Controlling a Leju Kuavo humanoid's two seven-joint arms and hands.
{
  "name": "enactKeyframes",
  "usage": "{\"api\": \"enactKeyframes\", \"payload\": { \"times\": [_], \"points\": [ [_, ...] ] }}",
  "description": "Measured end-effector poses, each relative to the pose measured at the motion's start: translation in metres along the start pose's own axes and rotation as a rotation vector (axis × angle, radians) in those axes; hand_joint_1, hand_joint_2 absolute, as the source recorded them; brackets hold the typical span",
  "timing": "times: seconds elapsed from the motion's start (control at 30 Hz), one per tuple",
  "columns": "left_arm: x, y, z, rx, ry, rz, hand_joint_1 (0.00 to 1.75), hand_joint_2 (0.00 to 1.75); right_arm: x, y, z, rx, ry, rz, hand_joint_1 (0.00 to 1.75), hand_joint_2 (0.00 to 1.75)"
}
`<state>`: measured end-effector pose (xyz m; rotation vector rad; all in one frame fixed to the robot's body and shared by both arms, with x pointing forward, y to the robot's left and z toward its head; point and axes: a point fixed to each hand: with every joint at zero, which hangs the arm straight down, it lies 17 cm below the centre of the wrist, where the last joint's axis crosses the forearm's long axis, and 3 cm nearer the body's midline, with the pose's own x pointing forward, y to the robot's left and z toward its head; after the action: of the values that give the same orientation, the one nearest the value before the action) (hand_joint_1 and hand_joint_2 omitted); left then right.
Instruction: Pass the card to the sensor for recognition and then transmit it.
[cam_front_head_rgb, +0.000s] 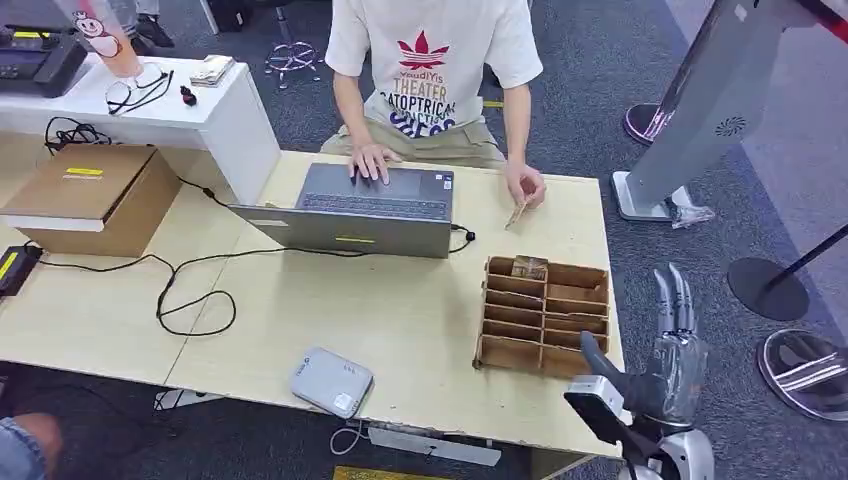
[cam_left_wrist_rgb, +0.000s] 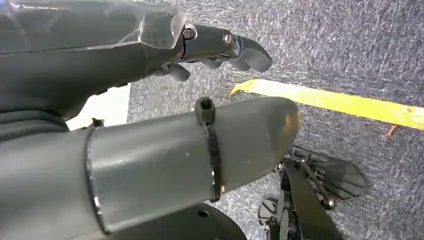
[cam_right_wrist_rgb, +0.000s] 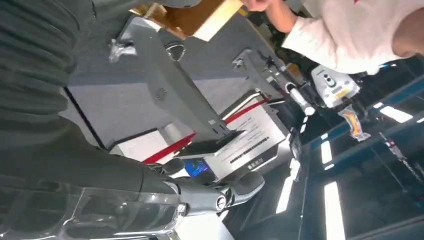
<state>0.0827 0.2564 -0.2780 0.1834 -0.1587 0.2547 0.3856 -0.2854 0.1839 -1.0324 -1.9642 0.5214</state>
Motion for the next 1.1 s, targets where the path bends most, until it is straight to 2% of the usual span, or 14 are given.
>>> {"api": "enactKeyframes", "payload": {
  "times": [0.33,0.4,0.43,0.47,0.5,0.57,0.63,0.7,0.73,0.8,0.83,1.07,1.1],
  "points": [
    [-0.005,0.002,0.0,0.005,0.013,0.04,0.0,0.0,-0.01,0.007,0.017,0.055,0.012,0.11,0.24,1.75],
    [-0.005,0.003,0.0,0.006,0.015,0.051,0.0,0.0,-0.012,0.01,0.019,0.067,0.017,0.121,0.31,1.75],
    [-0.006,0.003,0.0,0.007,0.016,0.055,0.0,0.0,-0.013,0.011,0.021,0.073,0.022,0.125,0.38,1.75],
    [-0.006,0.004,-0.001,0.008,0.016,0.059,0.0,0.0,-0.015,0.013,0.022,0.079,0.027,0.127,0.61,1.75],
    [-0.007,0.004,-0.001,0.009,0.016,0.061,0.0,0.0,-0.016,0.014,0.023,0.085,0.03,0.131,0.73,1.75],
    [-0.007,0.005,-0.001,0.01,0.015,0.062,0.0,0.0,-0.017,0.017,0.026,0.1,0.03,0.139,0.7,1.75],
    [-0.007,0.006,-0.001,0.011,0.014,0.063,0.0,0.0,-0.017,0.022,0.029,0.121,0.029,0.14,0.75,1.75],
    [-0.007,0.007,-0.001,0.013,0.014,0.064,0.0,0.0,-0.017,0.027,0.032,0.139,0.029,0.142,0.98,1.75],
    [-0.007,0.008,-0.001,0.014,0.014,0.063,0.0,0.0,-0.017,0.029,0.034,0.149,0.029,0.145,0.91,1.75],
    [-0.007,0.009,-0.002,0.015,0.014,0.064,0.0,0.0,-0.017,0.035,0.038,0.173,0.024,0.151,0.87,1.75],
    [-0.007,0.01,-0.002,0.017,0.014,0.064,0.0,0.0,-0.017,0.037,0.04,0.185,0.027,0.151,0.75,1.75],
    [-0.012,0.015,-0.003,0.012,0.022,0.066,0.0,0.0,-0.013,0.053,0.053,0.254,0.018,0.159,0.7,1.75],
    [-0.012,0.016,-0.003,0.011,0.022,0.067,0.0,0.0,-0.012,0.054,0.054,0.258,0.017,0.159,0.63,1.75]
  ]
}}
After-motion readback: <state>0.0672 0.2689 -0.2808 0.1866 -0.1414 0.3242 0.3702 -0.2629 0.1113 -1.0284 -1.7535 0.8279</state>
